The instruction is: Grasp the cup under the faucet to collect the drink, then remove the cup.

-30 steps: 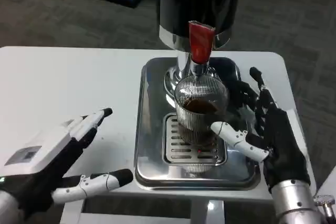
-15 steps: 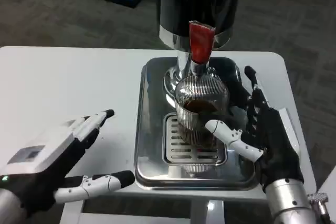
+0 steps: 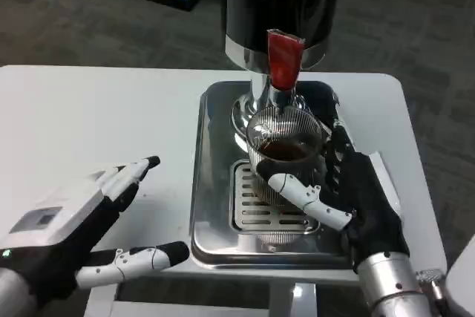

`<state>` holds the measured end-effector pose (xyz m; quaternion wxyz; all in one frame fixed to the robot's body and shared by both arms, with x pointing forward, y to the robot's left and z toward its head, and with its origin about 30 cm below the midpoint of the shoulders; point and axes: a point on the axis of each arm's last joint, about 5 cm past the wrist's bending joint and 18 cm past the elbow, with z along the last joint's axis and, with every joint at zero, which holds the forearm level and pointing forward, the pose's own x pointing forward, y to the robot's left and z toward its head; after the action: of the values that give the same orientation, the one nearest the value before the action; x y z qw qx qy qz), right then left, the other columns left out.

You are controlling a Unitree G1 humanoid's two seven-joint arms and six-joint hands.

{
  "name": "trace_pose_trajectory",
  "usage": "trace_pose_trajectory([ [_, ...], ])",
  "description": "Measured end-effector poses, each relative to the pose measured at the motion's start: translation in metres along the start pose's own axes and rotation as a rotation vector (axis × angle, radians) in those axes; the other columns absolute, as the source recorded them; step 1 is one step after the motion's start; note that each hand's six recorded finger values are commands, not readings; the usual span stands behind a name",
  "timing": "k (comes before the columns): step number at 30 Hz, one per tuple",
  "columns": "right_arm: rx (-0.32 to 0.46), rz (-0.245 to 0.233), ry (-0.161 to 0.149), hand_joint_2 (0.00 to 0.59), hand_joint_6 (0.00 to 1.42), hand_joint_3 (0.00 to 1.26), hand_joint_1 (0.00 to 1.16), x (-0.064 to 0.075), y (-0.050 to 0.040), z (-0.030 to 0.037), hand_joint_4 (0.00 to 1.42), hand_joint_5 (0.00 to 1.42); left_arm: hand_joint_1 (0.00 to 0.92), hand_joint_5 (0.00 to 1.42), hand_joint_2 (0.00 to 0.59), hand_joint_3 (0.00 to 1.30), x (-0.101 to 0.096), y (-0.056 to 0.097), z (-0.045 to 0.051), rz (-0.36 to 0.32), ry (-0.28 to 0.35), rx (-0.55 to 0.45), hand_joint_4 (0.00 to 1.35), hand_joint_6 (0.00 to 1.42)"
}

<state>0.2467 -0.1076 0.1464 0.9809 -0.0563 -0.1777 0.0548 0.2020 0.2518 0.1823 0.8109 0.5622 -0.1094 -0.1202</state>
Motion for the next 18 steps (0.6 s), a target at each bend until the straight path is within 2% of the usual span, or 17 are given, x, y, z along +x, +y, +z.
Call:
trace_pose_trajectory([
  [5, -0.065, 0.032, 0.003, 0.139, 0.20, 0.00, 0.72, 0.009, -0.0006, -0.0037, 0.13, 0.12, 0.000, 0.00, 0.062, 0.00, -0.002, -0.001, -0.0011, -0.004, 0.008, -0.002, 0.00, 0.00],
  [10, -0.103, 0.031, 0.006, 0.139, 0.20, 0.00, 0.72, 0.020, -0.0031, -0.0073, 0.13, 0.12, 0.000, 0.00, 0.062, 0.00, -0.004, -0.002, -0.0026, -0.010, 0.018, -0.001, 0.00, 0.00],
  [18, -0.135, 0.025, -0.001, 0.138, 0.21, 0.00, 0.75, 0.023, -0.0061, -0.0103, 0.13, 0.14, 0.000, 0.00, 0.062, 0.00, -0.005, 0.001, -0.0045, -0.013, 0.025, 0.011, 0.00, 0.00],
])
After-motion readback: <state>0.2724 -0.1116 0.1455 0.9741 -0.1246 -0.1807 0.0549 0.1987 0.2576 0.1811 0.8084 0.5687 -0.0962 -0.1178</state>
